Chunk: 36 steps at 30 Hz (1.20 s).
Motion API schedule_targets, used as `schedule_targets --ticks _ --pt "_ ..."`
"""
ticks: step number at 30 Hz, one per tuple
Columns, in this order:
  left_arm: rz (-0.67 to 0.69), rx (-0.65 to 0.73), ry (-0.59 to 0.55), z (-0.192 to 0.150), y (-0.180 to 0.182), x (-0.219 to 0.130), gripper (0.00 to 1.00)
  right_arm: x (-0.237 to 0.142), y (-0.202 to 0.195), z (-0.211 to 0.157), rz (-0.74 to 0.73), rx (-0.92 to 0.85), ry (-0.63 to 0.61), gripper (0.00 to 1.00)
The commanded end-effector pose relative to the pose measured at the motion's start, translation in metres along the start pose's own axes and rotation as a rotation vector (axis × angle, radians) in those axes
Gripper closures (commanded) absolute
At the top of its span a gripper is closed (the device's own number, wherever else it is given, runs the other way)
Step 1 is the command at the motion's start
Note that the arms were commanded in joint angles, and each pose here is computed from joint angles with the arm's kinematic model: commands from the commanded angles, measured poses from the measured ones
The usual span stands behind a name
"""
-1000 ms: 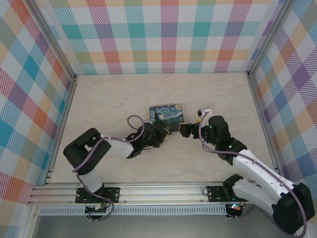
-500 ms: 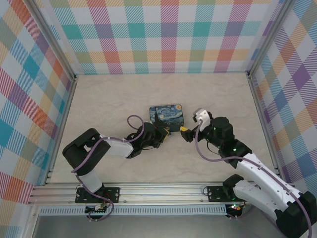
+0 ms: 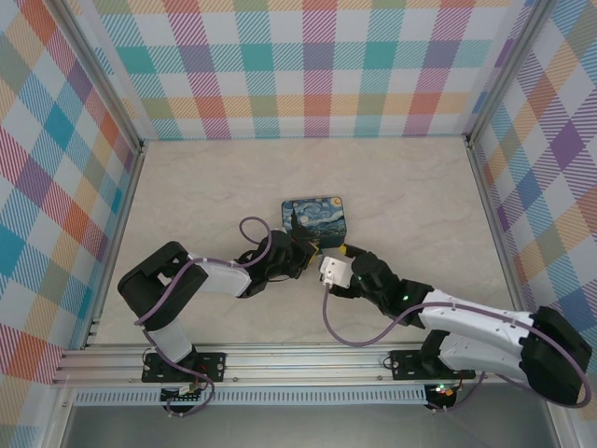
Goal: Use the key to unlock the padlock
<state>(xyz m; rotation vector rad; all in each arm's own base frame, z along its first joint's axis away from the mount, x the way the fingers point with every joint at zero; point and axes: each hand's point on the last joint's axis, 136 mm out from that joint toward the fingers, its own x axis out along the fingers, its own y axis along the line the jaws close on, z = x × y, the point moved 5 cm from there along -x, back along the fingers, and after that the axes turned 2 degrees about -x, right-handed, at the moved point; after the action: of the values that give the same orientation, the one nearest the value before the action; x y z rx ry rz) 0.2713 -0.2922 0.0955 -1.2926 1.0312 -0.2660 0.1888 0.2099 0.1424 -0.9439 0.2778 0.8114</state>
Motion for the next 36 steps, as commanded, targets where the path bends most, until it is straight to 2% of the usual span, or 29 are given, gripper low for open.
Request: schedule_targets --ticks 1,5,17,28,36 --pt "-0.064 -0.013 0.007 -0.001 -0.020 -0.007 0.93 0.008 -0.009 0.005 -0.106 -0.025 -0.005 0.33" --pt "-0.061 -0.017 0.006 -0.001 -0.020 -0.008 0.93 0.022 -0.001 0.001 -0.090 -0.033 0.011 0.40" --pt "-0.056 -0.018 0.008 -0.001 -0.021 -0.009 0.93 0.054 0.005 0.003 -0.054 -0.032 -0.042 0.48" --pt "-0.054 -0.022 0.008 -0.001 -0.020 -0.009 0.93 0.070 0.004 0.004 -0.041 -0.018 -0.049 0.66" --pt "-0.064 -0.035 0.023 -0.001 -0.022 -0.008 0.93 0.070 0.005 0.007 -0.041 -0.020 -0.090 0.68"
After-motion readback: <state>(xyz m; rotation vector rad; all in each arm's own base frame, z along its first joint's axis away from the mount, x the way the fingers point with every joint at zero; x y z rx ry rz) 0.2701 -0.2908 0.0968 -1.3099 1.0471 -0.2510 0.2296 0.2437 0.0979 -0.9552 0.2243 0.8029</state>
